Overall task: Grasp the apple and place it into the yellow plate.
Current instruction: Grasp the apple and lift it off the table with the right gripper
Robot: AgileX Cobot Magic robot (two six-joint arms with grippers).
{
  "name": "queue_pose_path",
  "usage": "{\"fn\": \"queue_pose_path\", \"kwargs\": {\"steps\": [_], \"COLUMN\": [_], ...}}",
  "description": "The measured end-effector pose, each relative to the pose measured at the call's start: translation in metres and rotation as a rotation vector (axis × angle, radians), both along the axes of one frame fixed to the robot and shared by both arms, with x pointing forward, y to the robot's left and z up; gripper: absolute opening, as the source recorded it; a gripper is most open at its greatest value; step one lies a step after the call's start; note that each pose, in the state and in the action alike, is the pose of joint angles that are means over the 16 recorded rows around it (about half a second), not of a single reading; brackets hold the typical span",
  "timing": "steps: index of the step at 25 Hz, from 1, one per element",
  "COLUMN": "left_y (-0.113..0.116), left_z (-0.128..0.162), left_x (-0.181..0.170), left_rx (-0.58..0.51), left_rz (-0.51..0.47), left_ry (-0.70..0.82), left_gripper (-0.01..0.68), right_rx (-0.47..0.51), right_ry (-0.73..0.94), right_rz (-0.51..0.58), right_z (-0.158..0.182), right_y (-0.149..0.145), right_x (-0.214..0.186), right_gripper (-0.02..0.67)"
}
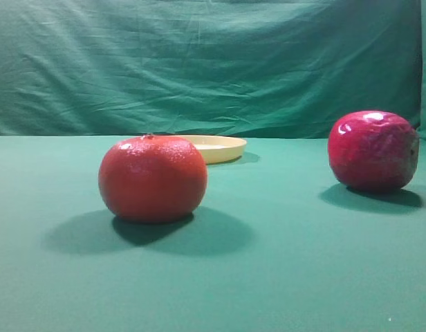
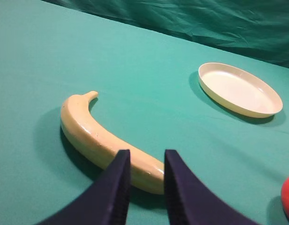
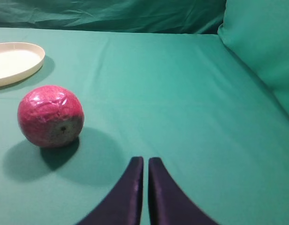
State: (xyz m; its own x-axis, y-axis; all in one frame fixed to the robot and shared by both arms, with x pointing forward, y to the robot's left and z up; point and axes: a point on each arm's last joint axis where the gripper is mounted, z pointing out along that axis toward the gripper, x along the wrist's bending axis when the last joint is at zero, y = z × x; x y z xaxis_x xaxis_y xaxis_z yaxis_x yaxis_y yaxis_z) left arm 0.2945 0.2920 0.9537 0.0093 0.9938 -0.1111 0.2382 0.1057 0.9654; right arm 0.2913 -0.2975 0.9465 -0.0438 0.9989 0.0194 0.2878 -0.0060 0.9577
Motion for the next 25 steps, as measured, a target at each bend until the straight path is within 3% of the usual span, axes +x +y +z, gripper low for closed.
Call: {"fn": "queue_pose_path", "kwargs": {"steps": [25], "left_y": [0.0], "left_z": [0.0], "left_x": [0.0], "left_rx": [0.0], "left_rz": [0.0], "left_ry": [0.0], "left_gripper": [0.157], "right_rx": [-0.011], "right_ry": [-0.036], "right_rz": [0.003], "right_z": [0.0031], "right_y": [0.0], "right_x": [0.0009], "right_gripper": [0.0]}}
